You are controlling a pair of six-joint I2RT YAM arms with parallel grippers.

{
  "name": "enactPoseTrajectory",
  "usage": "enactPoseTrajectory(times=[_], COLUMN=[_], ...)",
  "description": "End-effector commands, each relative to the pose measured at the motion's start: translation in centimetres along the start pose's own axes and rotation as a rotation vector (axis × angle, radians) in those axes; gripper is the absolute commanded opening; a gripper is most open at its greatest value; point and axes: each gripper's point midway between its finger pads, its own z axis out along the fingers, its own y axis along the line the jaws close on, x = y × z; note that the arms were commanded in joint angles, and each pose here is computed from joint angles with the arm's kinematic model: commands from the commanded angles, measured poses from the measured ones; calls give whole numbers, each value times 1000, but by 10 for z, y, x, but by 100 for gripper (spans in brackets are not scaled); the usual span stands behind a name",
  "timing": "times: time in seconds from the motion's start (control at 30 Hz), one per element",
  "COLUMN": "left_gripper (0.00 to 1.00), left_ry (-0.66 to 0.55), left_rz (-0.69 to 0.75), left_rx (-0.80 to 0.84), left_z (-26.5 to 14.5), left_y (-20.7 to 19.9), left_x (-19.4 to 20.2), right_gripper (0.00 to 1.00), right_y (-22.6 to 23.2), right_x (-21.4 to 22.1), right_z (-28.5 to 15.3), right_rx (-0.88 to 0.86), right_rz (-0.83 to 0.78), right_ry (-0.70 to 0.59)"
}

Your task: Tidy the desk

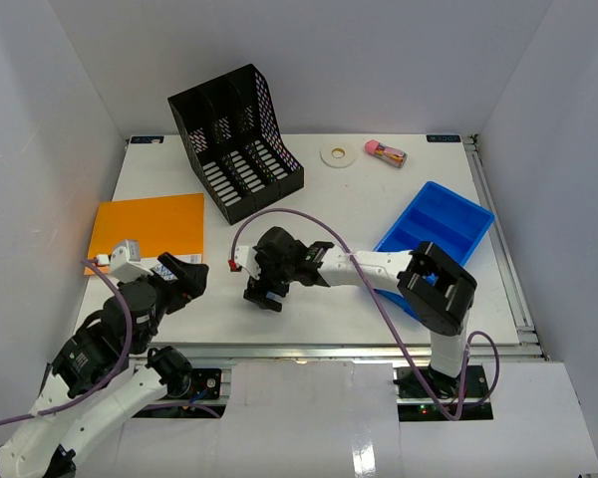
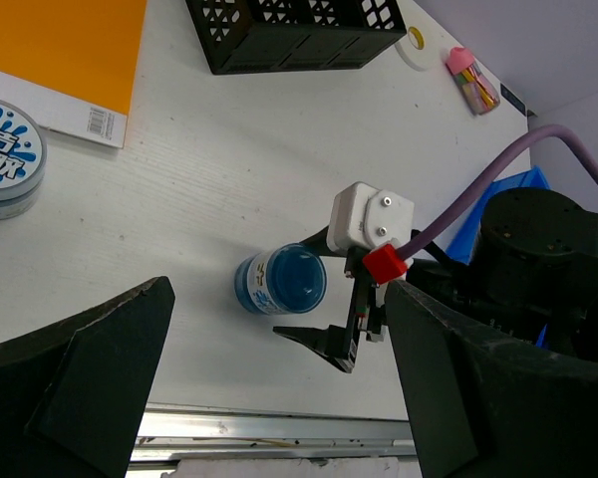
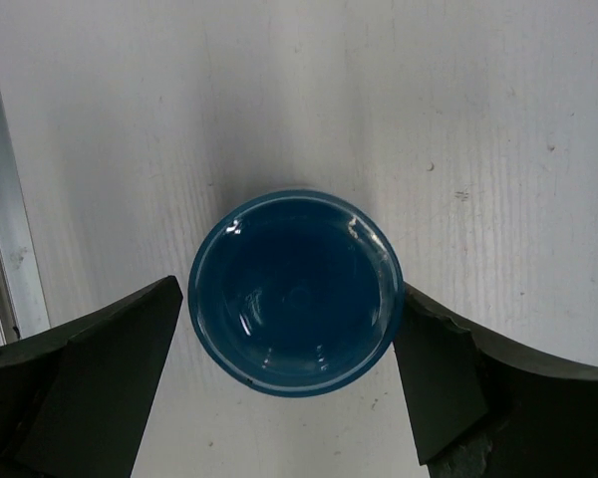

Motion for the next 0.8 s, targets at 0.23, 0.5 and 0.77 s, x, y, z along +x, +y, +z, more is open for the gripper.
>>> enactPoseTrajectory(times=[0.23, 0.5, 0.77], left_gripper=[98, 98, 98], left_ry=[23, 38, 106], left_rz=[-6, -15, 55], left_rx=[7, 1, 7], left_z=[5, 8, 21], left_y=[1, 4, -2], left_x=[10, 18, 37], right_gripper=[93, 38, 8], right_y=[-2, -8, -55], right_x=[-20, -33, -46], right_z=[15, -1, -112], right_rx=[-37, -59, 6], right_rz=[47, 36, 52], right_ry=[-34, -82, -228])
